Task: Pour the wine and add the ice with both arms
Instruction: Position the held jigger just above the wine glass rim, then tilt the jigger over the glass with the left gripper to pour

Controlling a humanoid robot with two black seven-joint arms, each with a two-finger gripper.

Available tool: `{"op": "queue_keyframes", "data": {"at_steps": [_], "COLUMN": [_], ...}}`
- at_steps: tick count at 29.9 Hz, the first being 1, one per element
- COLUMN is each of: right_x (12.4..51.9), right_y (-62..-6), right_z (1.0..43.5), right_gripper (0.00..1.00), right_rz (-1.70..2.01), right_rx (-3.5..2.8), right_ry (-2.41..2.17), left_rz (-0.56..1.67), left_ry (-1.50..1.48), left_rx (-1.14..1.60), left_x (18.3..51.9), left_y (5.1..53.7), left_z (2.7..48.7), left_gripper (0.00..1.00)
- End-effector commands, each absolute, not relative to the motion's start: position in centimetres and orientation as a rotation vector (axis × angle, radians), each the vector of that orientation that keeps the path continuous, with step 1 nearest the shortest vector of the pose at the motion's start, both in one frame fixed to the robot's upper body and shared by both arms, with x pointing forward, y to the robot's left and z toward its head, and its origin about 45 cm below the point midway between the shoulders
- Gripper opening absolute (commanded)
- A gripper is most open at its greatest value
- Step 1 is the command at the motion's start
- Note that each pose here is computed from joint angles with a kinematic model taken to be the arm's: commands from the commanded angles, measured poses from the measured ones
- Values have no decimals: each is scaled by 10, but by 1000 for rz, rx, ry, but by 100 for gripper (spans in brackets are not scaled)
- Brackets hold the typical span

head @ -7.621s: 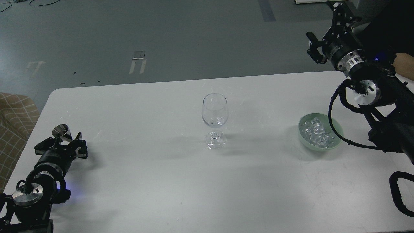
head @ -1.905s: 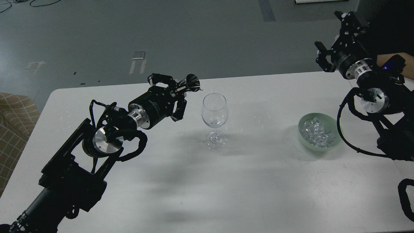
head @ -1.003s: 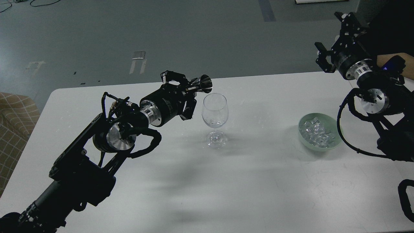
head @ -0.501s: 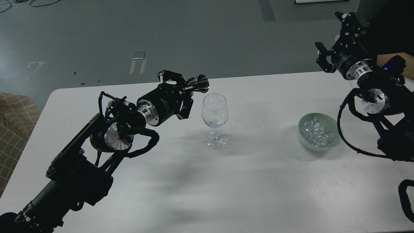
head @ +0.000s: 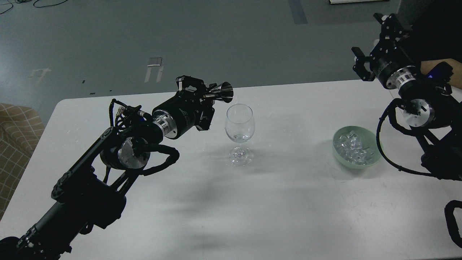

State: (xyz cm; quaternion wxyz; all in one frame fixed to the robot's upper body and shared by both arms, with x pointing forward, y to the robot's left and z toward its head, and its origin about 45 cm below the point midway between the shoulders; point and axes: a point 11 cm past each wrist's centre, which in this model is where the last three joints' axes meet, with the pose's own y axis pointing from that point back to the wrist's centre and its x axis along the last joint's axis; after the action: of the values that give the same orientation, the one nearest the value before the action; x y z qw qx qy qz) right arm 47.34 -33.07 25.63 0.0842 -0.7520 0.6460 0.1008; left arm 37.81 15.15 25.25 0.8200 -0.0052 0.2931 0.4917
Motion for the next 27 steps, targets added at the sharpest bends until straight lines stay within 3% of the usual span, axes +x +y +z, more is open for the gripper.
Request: {"op": "queue_keyframes", "data": {"at_steps": [1,27], "right_x": [473,473], "right_y": [-330,-331], "right_z": [256,256], "right_gripper": [100,100], "right_rz": [301,301], "right_rx": [-2243,-2243], "right_ry": [1926,1929], "left_rz": [1047,1084], "left_ry": [615,389], "left_rx": [-9,134], "left_x": [378,376], "left_y": [152,151], "left_z": [253,257], "left_gripper": [0,0]}}
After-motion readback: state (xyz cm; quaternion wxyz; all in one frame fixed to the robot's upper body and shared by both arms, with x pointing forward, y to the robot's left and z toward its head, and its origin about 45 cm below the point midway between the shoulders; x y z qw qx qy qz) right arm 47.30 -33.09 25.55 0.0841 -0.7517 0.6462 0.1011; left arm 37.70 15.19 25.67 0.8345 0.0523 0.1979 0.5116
